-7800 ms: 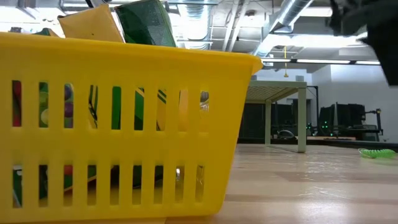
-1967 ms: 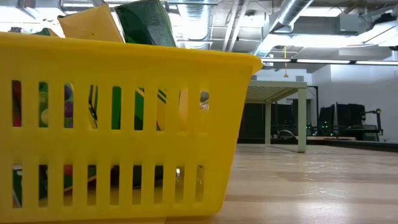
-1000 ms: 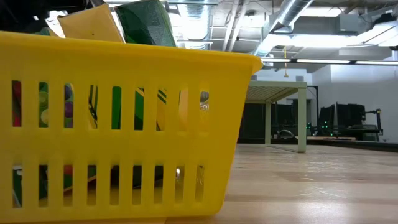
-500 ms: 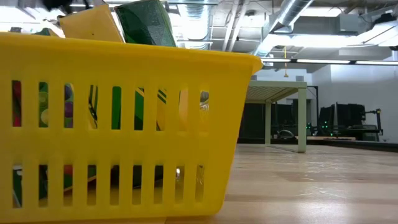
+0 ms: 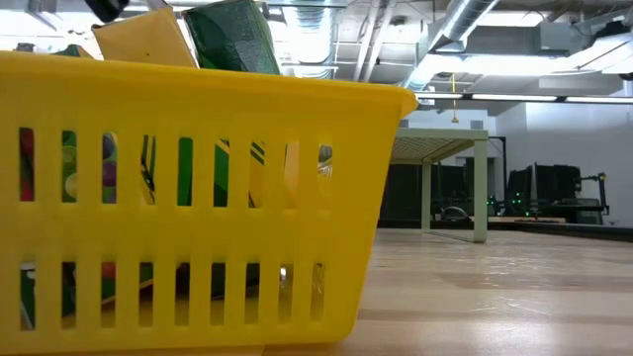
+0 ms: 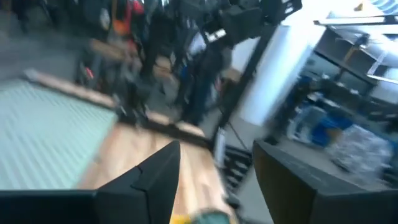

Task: Pick & Place Office Desk Supplies
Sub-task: Put the red bin on the shelf

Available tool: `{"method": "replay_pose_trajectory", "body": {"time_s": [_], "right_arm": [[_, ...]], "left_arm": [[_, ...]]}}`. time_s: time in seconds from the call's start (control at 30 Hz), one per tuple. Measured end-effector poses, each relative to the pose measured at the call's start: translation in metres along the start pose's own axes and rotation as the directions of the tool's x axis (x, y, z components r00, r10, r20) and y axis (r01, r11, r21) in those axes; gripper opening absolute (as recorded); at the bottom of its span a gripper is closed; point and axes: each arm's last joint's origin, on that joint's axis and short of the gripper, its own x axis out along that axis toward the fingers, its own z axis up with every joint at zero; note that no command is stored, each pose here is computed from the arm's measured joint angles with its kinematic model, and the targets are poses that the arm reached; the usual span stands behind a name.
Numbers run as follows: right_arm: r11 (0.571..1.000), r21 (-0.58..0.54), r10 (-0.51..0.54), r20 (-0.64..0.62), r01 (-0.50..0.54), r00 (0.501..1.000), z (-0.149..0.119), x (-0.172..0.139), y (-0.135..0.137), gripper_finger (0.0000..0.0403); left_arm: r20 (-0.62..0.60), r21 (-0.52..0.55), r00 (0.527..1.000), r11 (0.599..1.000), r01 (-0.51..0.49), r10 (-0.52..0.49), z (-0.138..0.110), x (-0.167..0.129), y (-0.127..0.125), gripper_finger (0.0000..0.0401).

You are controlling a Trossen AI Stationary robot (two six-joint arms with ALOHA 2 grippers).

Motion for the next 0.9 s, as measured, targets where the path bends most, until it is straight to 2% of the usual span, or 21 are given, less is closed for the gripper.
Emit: {"method": "replay_pose_trajectory", "body": {"time_s": [0.1, 0.2, 0.4, 0.57, 0.63, 0.7, 0.8, 0.9], "right_arm": [[1.000, -0.012, -0.023, 0.038, 0.024, 0.999, 0.004, -0.004, 0.003, 0.0143], [0.999, -0.011, -0.039, 0.065, 0.040, 0.997, 0.006, -0.006, 0.003, 0.0143], [0.997, 0.018, -0.074, 0.092, 0.072, 0.993, 0.002, -0.005, 0.002, 0.0143], [0.993, 0.024, -0.114, 0.133, 0.112, 0.985, 0.001, -0.005, 0.001, 0.0143], [0.992, 0.018, -0.128, 0.139, 0.127, 0.982, -0.001, -0.006, 0.001, 0.0143], [0.991, 0.022, -0.138, 0.151, 0.136, 0.979, -0.001, -0.007, 0.002, 0.0143], [0.989, 0.019, -0.149, 0.159, 0.148, 0.976, -0.003, -0.009, 0.003, 0.0143], [0.986, 0.007, -0.166, 0.174, 0.168, 0.971, -0.004, -0.011, 0.004, 0.0143]], "left_arm": [[0.074, 0.082, 0.997, 0.996, -0.044, 0.038, -0.016, 0.011, 0.010, 0.0191], [0.078, 0.117, 0.993, 0.989, -0.095, 0.086, -0.023, 0.015, 0.021, 0.0191], [0.084, 0.175, 0.995, 0.982, -0.072, 0.058, -0.016, 0.004, 0.031, 0.0186], [0.060, 0.158, 0.997, 0.986, -0.062, 0.053, -0.016, -0.011, 0.037, 0.0176], [-0.054, 0.126, 0.997, 0.991, -0.052, 0.059, -0.025, -0.011, 0.041, 0.0173], [-0.235, 0.046, 0.971, 0.999, -0.025, 0.035, -0.040, -0.007, 0.044, 0.0172], [-0.448, -0.104, 0.891, 0.994, 0.032, -0.075, -0.057, -0.003, 0.042, 0.0174], [-0.562, -0.147, 0.820, 0.989, 0.034, -0.112, -0.070, 0.005, 0.037, 0.0175]]}}
